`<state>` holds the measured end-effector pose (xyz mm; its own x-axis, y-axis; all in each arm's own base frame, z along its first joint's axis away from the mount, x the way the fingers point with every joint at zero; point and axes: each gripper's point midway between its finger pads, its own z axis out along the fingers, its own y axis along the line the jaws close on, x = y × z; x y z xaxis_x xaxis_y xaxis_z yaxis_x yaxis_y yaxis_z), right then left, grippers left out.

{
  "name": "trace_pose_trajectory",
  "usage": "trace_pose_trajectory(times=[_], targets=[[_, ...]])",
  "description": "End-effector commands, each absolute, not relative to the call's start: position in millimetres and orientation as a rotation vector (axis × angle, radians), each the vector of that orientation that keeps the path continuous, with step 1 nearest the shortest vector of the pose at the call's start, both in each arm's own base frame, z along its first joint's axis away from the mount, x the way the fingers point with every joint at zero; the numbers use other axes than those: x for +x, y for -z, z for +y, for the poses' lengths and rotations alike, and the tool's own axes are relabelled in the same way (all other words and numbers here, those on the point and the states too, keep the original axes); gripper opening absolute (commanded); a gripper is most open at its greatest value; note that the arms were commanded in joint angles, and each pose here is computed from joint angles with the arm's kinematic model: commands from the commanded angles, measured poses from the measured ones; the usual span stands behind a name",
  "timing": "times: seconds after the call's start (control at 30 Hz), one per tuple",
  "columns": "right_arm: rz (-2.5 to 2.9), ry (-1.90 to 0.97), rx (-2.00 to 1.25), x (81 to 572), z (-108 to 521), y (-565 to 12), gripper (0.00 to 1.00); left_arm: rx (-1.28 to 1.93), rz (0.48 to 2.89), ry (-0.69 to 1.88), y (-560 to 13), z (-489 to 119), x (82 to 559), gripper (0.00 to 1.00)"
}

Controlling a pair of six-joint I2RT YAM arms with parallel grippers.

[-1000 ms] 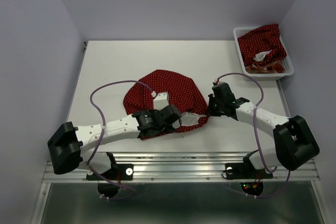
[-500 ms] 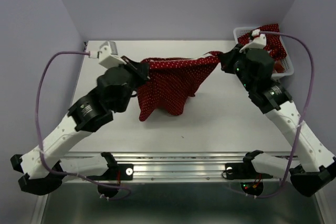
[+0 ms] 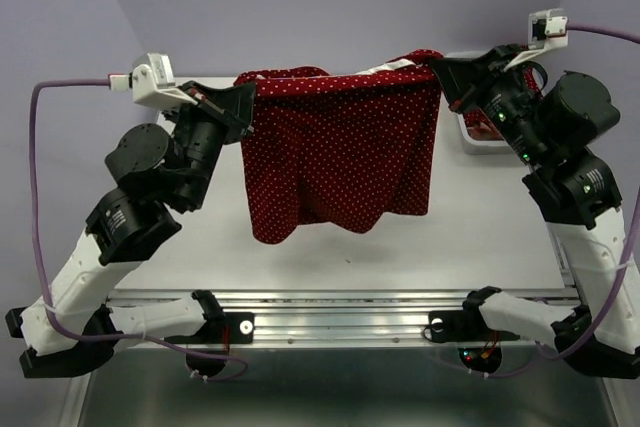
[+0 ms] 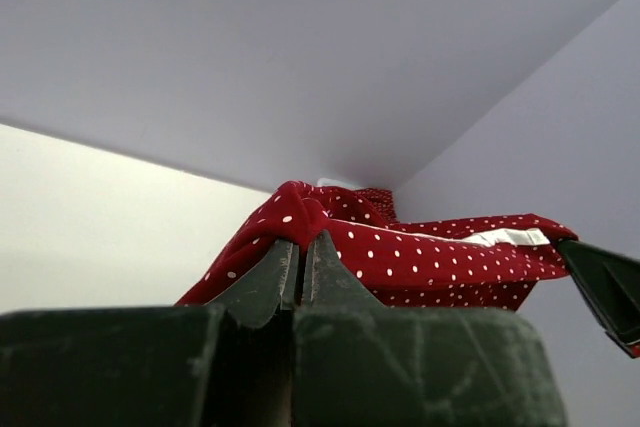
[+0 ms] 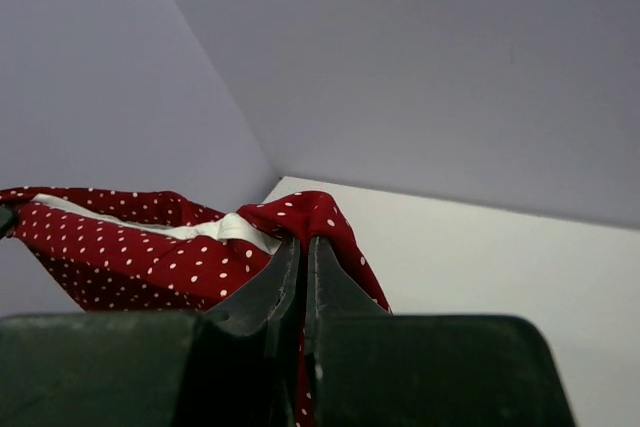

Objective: Fold and stack the skirts
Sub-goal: Flatten the skirt out

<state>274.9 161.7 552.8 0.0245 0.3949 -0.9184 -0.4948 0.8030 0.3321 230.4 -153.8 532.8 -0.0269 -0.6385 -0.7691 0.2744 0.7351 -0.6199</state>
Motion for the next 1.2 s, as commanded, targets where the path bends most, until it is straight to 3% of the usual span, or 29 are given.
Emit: trace_pose_trajectory(times=[0.0, 0.1, 0.2, 0.3, 0.33, 0.37, 0.47, 0.5, 0.63, 0.67, 0.73, 0.77, 0.83, 0.87, 0.93, 1.0, 1.07, 1.1, 1.13, 1.17], targets=[[1.498, -0.530, -0.035, 320, 155, -513, 0.01, -0.355, 1.413, 0.579, -526, -145, 256, 0.00], [1.588, -0.430, 0.015, 352, 155, -476, 0.00, -0.252, 1.497, 0.611, -504, -170, 284, 0.00], [1.649, -0.318, 0.045, 394, 153, -451, 0.01, -0.225, 1.605, 0.540, -464, -164, 360, 0.00], [1.701, -0.271, 0.032, 443, 154, -430, 0.01, -0.086, 1.588, 0.639, -492, -177, 387, 0.00], [1.645, -0.290, 0.033, 450, 155, -458, 0.01, -0.042, 1.620, 0.627, -484, -182, 412, 0.00], [1.657, -0.283, 0.032, 468, 158, -452, 0.01, -0.038, 1.539, 0.621, -529, -167, 411, 0.00], [1.538, -0.310, 0.031, 469, 160, -507, 0.01, 0.009, 1.517, 0.526, -550, -152, 435, 0.00], [1.515, -0.305, 0.038, 470, 158, -516, 0.01, 0.021, 1.419, 0.537, -591, -144, 420, 0.00], [1.454, -0.293, 0.058, 453, 143, -543, 0.00, 0.096, 1.365, 0.553, -601, -134, 412, 0.00], [1.475, -0.287, 0.059, 447, 140, -534, 0.01, 0.103, 1.455, 0.545, -560, -138, 427, 0.00], [1.510, -0.278, 0.053, 441, 138, -514, 0.01, 0.145, 1.470, 0.557, -542, -141, 414, 0.00], [1.605, -0.261, 0.054, 446, 140, -468, 0.01, 0.162, 1.473, 0.565, -531, -143, 413, 0.00], [1.631, -0.291, 0.059, 428, 137, -446, 0.02, 0.177, 1.606, 0.576, -460, -147, 411, 0.00], [1.746, -0.307, 0.054, 426, 143, -385, 0.06, 0.148, 1.685, 0.597, -411, -147, 406, 0.00], [1.827, -0.331, 0.071, 410, 143, -337, 0.09, 0.107, 1.771, 0.642, -359, -151, 395, 0.00], [1.961, -0.377, 0.095, 378, 142, -266, 0.16, 0.045, 1.886, 0.733, -290, -164, 367, 0.14], [2.034, -0.453, 0.138, 350, 143, -230, 0.26, -0.011, 1.948, 0.779, -253, -173, 347, 0.55], [2.095, -0.522, 0.127, 334, 151, -209, 0.35, -0.041, 2.033, 0.764, -214, -173, 331, 0.67], [2.142, -0.586, 0.107, 319, 158, -191, 0.43, -0.062, 2.025, 0.754, -212, -171, 320, 0.93], [2.224, -0.627, 0.090, 299, 161, -160, 0.66, -0.118, 2.099, 0.741, -195, -173, 304, 0.99]])
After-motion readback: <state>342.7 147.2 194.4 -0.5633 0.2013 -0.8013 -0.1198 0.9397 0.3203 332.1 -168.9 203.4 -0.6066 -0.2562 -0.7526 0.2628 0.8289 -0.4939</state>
